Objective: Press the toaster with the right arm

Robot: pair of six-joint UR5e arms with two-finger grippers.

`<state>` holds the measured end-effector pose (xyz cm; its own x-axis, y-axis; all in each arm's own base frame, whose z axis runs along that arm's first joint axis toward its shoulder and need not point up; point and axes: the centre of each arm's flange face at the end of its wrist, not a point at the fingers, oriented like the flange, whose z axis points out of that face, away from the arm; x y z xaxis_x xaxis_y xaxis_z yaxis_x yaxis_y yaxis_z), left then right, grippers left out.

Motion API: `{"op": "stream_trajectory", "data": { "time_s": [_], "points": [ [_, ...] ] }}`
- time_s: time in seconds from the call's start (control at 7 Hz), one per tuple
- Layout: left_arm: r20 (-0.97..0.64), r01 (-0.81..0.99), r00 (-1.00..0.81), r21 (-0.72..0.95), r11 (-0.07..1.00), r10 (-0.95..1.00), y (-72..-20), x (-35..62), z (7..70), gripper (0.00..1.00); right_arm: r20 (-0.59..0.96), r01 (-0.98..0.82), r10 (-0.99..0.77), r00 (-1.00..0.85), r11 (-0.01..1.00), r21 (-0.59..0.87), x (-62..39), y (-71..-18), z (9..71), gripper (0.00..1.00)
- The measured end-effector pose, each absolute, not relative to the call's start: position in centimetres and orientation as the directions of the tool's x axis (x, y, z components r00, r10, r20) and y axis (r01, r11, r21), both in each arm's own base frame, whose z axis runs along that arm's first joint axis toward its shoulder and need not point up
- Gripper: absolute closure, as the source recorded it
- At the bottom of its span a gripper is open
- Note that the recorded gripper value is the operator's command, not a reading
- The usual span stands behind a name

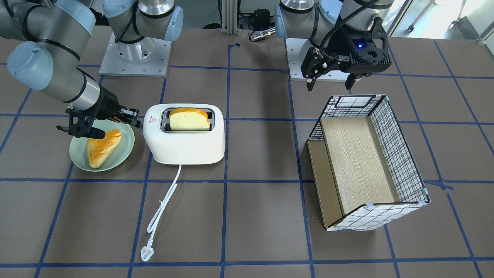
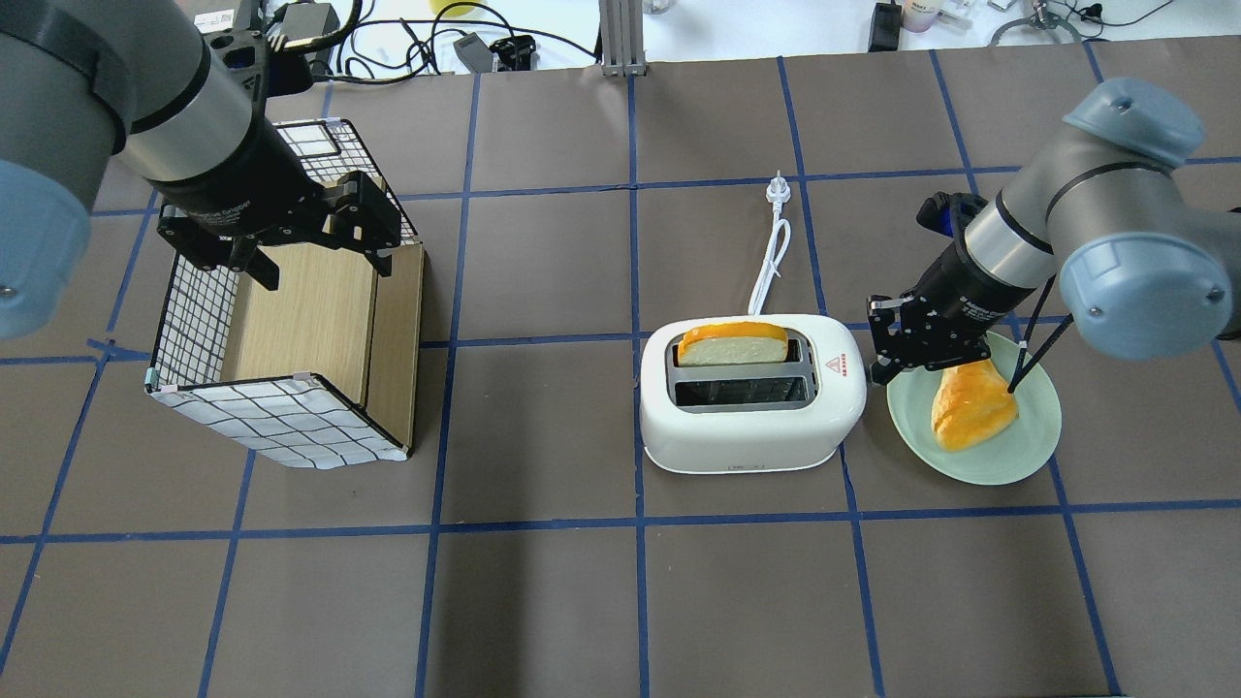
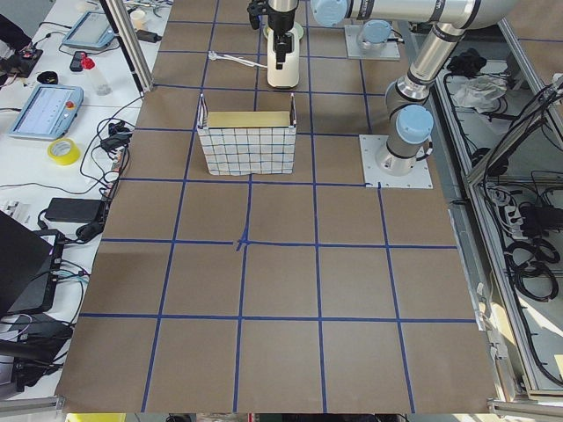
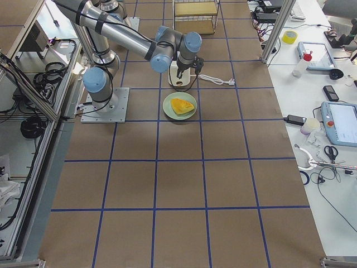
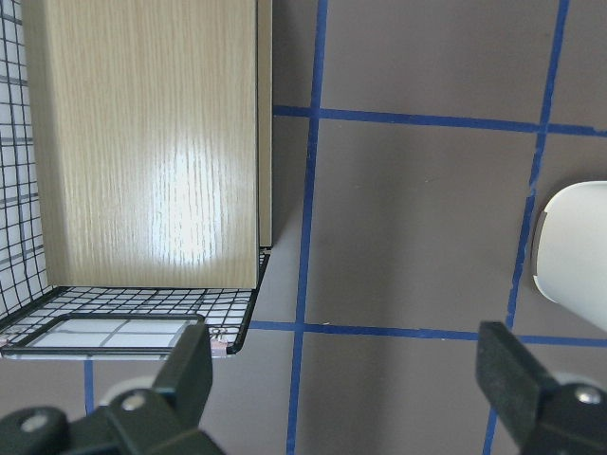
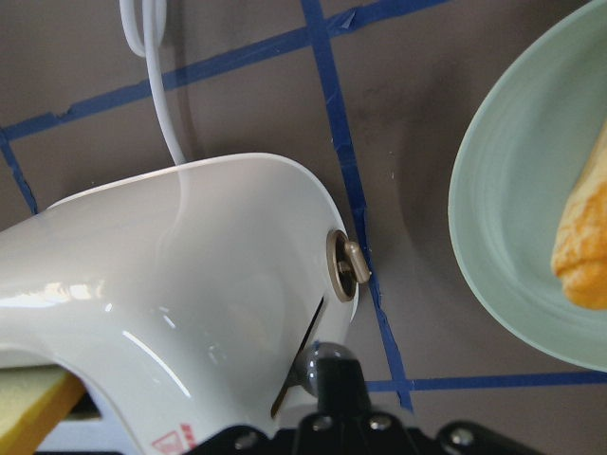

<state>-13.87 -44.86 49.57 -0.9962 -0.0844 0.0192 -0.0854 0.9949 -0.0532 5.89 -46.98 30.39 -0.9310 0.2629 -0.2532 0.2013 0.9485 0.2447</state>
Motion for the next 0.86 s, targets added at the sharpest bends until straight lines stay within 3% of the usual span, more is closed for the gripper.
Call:
{"op": "stream_trajectory", "data": {
  "time_s": [0.14, 0.29, 0.57, 0.71, 0.86],
  "points": [
    [0.019, -0.085, -0.996, -0.053, 0.995, -0.084, -44.9, -13.9, 49.6, 0.0, -0.245, 0.221, 0.282, -0.928, 0.943, 0.251, 5.7, -47.5, 32.6, 0.68],
    [0.019, -0.085, -0.996, -0.054, 0.995, -0.084, -44.9, -13.9, 49.6, 0.0, -0.239, 0.23, 0.291, -0.926, 0.94, 0.253, 5.6, -48.0, 35.2, 0.34],
    [0.019, -0.085, -0.996, -0.054, 0.995, -0.084, -44.9, -13.9, 49.6, 0.0, -0.206, 0.234, 0.283, -0.937, 0.944, 0.232, 5.1, -48.7, 39.2, 0.08],
    [0.019, -0.085, -0.996, -0.054, 0.995, -0.084, -44.9, -13.9, 49.6, 0.0, -0.175, 0.235, 0.273, -0.946, 0.949, 0.212, 4.8, -48.9, 40.5, 0.0],
    [0.019, -0.085, -0.996, -0.054, 0.995, -0.084, -44.9, -13.9, 49.6, 0.0, -0.139, 0.234, 0.262, -0.955, 0.954, 0.185, 4.5, -48.8, 41.8, 0.0]
  ]
}}
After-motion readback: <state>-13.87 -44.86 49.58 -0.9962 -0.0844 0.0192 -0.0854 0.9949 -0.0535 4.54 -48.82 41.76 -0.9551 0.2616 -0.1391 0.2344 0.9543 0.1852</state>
